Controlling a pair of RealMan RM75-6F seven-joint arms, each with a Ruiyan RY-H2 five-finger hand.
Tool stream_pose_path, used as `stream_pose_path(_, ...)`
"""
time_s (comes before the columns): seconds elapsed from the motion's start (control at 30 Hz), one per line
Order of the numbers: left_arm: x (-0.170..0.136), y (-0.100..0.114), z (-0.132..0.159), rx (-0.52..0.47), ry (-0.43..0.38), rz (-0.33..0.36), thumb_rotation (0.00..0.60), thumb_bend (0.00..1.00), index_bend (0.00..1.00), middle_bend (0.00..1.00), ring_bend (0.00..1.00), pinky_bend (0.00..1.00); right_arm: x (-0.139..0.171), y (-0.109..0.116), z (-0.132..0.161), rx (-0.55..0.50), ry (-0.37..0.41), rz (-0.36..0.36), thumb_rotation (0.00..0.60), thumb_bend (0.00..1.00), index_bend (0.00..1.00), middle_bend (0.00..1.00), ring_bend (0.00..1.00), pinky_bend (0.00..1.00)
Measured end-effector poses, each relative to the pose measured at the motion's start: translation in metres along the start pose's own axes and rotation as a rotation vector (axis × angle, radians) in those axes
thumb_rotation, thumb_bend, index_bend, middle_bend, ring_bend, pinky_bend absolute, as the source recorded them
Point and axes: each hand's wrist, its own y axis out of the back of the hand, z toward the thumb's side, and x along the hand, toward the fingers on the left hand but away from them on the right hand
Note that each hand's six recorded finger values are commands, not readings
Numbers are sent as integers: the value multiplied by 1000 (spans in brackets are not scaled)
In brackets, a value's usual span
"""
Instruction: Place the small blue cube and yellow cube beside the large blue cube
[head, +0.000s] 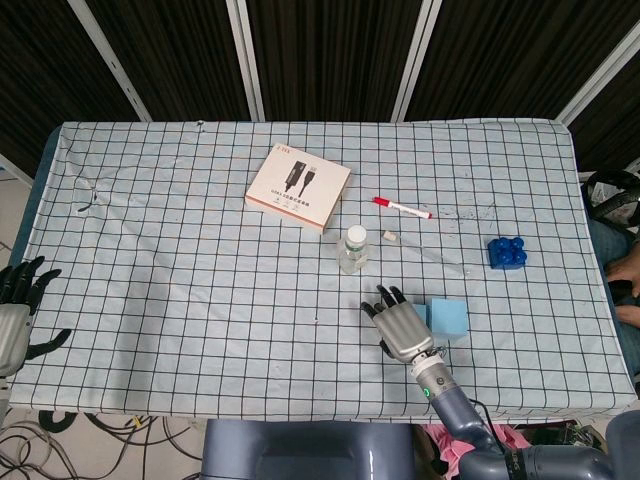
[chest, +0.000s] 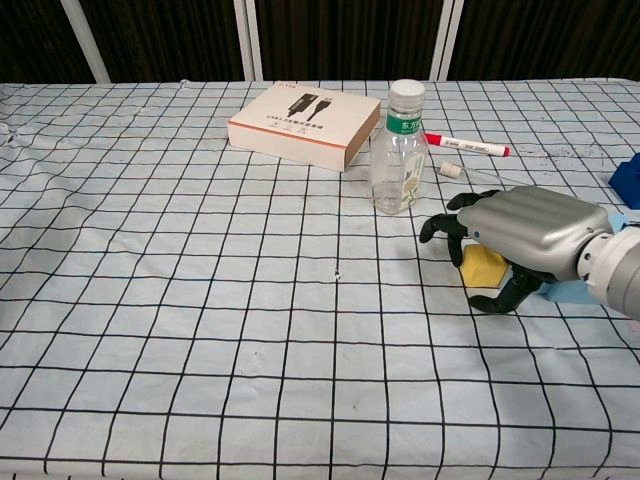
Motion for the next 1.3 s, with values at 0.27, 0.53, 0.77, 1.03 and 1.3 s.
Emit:
stream_pose_path(0.27,0,0,0,-1,-1,-1,600,151,173,35,0,0,-1,-3,-4,0,-9,9,600,260,201,368,53,106)
stream_pose_path(0.53,0,0,0,0,0,0,600,151,173,35,0,0,-1,-3,-7,1,-15,10,600,259,201,369,53,106)
stream_pose_path(0.77,0,0,0,-1,1,0,600,151,173,35,0,0,-2,-4,-9,-1,-19,9,600,259,201,369,53,106)
stream_pose_path(1.03,0,0,0,-1,1,0,600,151,173,35,0,0,-1,-3,-11,-11,-27,6,600,259,201,367,53,107)
stream_pose_path(1.3,0,0,0,-2,0,0,600,151,160,35,0,0,-1,-1,-7,-30,-14,4,600,232,201,247,37,107)
